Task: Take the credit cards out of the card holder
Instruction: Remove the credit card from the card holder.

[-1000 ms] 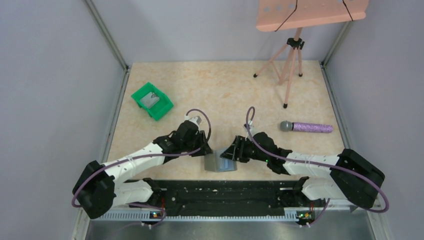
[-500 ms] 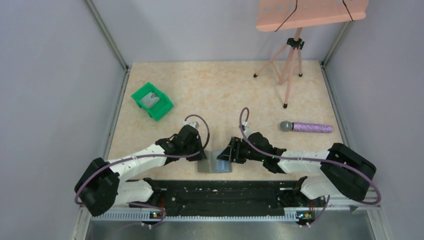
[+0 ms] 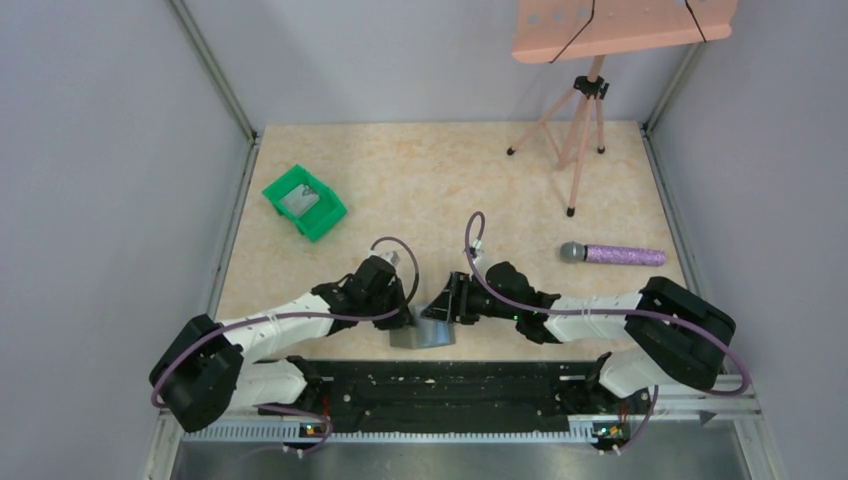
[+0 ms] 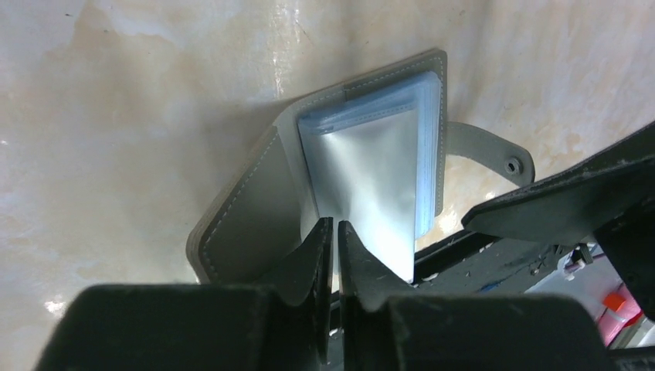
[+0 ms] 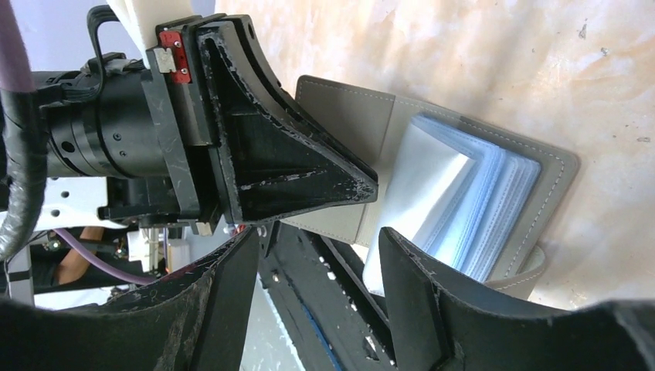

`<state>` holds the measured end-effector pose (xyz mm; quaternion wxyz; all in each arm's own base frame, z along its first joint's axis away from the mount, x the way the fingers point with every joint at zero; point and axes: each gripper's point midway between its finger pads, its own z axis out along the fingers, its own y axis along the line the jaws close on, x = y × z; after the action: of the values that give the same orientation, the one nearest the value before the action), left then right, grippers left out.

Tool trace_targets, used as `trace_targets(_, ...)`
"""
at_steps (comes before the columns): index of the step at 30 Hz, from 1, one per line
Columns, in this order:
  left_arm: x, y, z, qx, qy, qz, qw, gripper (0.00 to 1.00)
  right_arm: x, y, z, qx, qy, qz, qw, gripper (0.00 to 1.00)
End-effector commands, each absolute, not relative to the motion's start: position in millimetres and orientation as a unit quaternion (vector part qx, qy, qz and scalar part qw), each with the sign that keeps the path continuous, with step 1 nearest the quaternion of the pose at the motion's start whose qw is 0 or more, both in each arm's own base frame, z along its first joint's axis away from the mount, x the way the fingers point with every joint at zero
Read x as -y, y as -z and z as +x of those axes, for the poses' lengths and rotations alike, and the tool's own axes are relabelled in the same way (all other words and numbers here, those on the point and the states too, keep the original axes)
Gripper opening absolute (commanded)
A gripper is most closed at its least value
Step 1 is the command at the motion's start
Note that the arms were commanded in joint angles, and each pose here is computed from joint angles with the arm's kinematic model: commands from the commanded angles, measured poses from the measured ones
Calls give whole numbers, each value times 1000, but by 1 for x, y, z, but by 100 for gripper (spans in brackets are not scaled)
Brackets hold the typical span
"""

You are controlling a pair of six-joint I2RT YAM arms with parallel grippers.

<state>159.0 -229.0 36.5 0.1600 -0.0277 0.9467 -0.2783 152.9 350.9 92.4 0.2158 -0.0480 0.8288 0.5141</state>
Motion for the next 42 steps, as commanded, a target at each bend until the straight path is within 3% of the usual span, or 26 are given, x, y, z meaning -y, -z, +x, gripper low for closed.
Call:
trace_targets(1,231,-62,172,-936,292,-32,195,17,-365,-114,157,-807,-539,-59,234,58)
trace_targets(3,223,-73,177,-937,275,-35,213,26,-361,-108,158,-816,-525,-54,235,58)
trace_targets(6,209,-86,183,-939,244,-43,237,31,-352,-97,161,-831,-499,-48,241,58)
trace_targets(20,181,-67,173,-957,175,-46,225,44,-343,-82,158,-843,-480,-52,239,58)
trace_targets(28,175,-83,174,-955,169,-42,241,51,-343,-70,156,-849,-471,-54,232,58)
trace_targets(37,185,-65,166,-954,198,-33,221,50,-341,-60,156,-856,-461,-54,226,58)
trace_targets(42,198,-58,162,-953,227,-38,197,30,-336,-57,156,-863,-446,-55,228,58)
